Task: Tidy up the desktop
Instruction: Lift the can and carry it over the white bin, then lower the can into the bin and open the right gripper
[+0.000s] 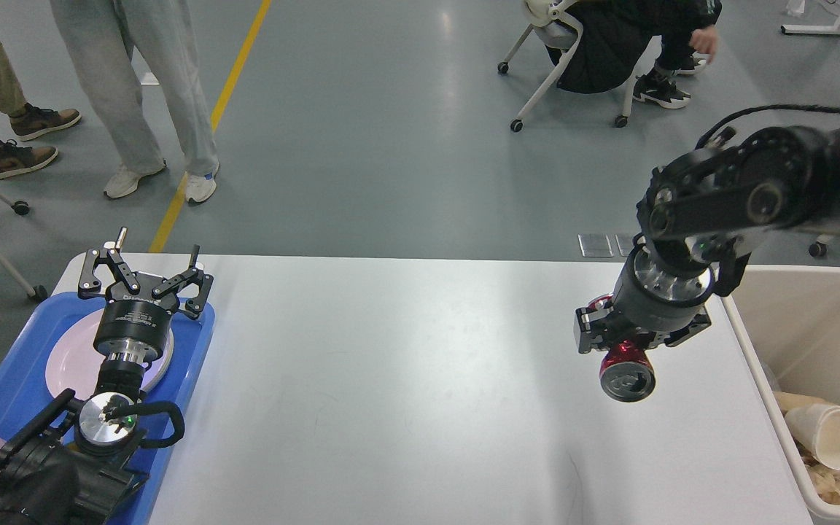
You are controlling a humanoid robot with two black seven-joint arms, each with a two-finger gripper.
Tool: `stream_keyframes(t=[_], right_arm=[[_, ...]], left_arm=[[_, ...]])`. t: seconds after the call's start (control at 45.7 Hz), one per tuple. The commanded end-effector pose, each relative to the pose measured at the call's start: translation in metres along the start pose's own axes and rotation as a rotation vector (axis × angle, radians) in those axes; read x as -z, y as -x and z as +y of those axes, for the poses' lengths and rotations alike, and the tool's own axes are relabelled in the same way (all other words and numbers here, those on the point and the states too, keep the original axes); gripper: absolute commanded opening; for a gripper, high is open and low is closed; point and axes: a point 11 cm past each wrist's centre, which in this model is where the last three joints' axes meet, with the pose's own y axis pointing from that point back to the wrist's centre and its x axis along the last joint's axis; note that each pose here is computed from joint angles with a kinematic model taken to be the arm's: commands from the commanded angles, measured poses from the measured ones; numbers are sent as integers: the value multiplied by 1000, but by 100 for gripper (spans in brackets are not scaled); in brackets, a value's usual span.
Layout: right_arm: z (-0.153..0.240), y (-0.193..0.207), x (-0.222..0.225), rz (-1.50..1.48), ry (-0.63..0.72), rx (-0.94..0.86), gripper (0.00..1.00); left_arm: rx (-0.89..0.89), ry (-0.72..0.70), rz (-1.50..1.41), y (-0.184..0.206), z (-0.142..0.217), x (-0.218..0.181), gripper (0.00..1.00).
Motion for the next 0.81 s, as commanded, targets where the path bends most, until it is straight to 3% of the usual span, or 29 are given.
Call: stream_keyframes(t=[0.0, 0.328, 0.591, 0.788], right_arm=[[30, 1, -19, -61, -48, -8, 0], [30, 1, -82, -191, 3, -33, 0], [-65, 20, -240, -445, 121, -76, 0], [-148, 44, -299, -562, 192, -113, 0]], left_arm=[[0, 0, -1, 0, 0, -1, 96], [-1, 0, 0, -1, 1, 0, 96], [-1, 0, 0, -1, 1, 0, 96], [-1, 0, 0, -1, 1, 0, 96]])
